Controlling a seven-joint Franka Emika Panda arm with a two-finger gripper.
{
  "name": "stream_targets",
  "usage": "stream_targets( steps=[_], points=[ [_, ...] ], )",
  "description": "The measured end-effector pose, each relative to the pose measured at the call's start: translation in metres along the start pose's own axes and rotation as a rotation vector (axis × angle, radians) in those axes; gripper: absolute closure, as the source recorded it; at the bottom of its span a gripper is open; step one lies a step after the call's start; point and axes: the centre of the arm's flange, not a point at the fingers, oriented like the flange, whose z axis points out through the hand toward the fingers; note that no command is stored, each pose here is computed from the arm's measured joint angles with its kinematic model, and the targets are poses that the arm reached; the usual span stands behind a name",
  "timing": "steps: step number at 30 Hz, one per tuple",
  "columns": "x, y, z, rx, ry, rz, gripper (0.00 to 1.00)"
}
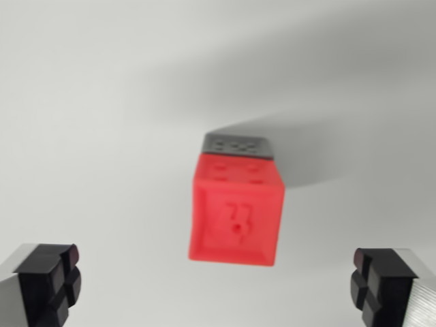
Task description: Destack cube
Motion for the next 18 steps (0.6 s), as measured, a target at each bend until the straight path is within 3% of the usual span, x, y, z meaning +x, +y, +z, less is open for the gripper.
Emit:
stream_targets(
  steps=[11,14,16,18],
  points=[
    [-0.015,0.028,0.035,0.0035,0.0041,0.062,0.00],
    [-0.015,0.029,0.045,0.0071,0.0075,0.065,0.00],
    [-0.015,0.028,0.053,0.0057,0.0083,0.065,0.00],
    [-0.015,0.028,0.065,0.0003,0.0074,0.066,0.00]
  ],
)
